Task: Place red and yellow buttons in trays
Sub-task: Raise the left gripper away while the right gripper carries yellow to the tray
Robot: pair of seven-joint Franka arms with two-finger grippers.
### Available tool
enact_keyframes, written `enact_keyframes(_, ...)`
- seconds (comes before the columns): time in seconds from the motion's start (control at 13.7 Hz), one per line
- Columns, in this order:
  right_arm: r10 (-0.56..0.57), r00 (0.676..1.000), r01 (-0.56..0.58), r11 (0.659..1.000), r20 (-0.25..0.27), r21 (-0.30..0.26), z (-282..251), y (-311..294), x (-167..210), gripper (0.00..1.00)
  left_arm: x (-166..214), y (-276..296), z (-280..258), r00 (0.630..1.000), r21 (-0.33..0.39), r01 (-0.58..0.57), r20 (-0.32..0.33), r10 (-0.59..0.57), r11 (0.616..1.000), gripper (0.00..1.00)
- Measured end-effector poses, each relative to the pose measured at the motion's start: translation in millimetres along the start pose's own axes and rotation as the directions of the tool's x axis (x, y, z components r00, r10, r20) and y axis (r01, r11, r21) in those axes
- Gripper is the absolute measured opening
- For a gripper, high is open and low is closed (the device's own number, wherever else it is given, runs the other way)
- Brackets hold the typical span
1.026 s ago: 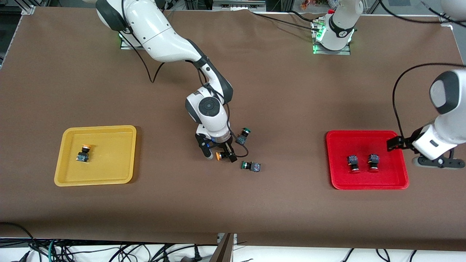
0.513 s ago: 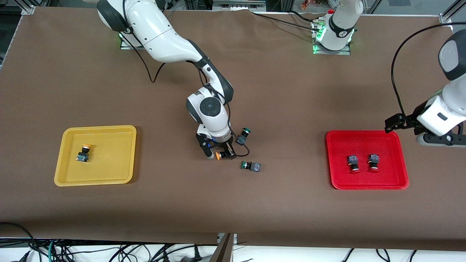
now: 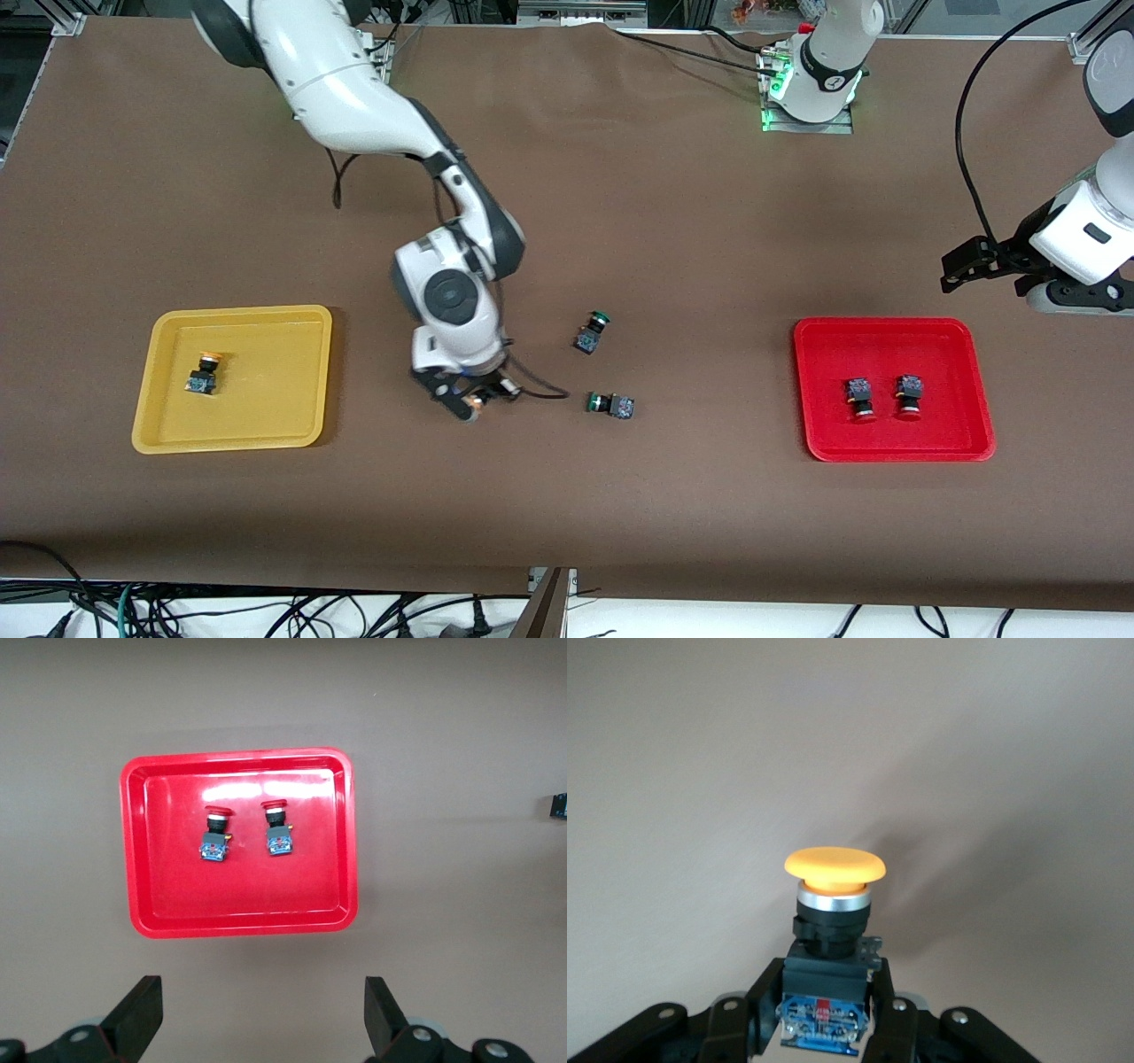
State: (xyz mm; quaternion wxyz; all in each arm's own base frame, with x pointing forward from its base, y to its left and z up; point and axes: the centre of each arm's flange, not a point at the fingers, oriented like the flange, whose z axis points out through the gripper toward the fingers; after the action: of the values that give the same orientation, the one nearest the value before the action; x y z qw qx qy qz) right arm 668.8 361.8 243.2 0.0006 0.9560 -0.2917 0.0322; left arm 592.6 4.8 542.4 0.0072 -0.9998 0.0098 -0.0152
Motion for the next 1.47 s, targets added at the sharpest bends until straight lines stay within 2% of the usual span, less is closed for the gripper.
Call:
enact_keyframes(0.15, -0.138, 0.989, 0.142, 0.987, 0.053, -0.07, -21, 38, 48, 0.43, -4, 3, -7, 1.0, 0.01, -0.001, 0.0, 0.001, 1.0, 1.0)
enact_keyframes(0.29, -0.237, 0.965, 0.249, 0.962, 0.115, -0.107, -31, 78, 91, 0.43, -8, 5, -15, 1.0, 0.012, -0.003, -0.005, 0.003, 1.0, 1.0)
enact_keyframes(0.51, -0.345, 0.923, 0.367, 0.923, 0.172, -0.113, -30, 138, 146, 0.43, -13, 5, -25, 1.0, 0.008, -0.002, -0.012, 0.002, 1.0, 1.0)
enact_keyframes(0.81, -0.473, 0.853, 0.509, 0.848, 0.221, -0.149, -23, 222, 198, 0.43, -17, 6, -33, 1.0, 0.001, -0.002, -0.022, 0.002, 1.0, 1.0)
enact_keyframes(0.95, -0.505, 0.828, 0.546, 0.824, 0.244, -0.149, -17, 255, 215, 0.43, -20, 8, -38, 1.0, -0.015, 0.001, -0.023, -0.002, 1.0, 1.0)
enact_keyframes(1.1, -0.522, 0.813, 0.564, 0.816, 0.258, -0.127, -2, 274, 221, 0.43, -23, 6, -43, 1.0, -0.018, 0.004, -0.028, -0.005, 1.0, 1.0)
enact_keyframes(1.47, -0.535, 0.798, 0.58, 0.807, 0.279, -0.11, 35, 294, 209, 0.43, -24, 4, -46, 0.999, -0.019, 0.01, -0.032, -0.011, 1.0, 1.0)
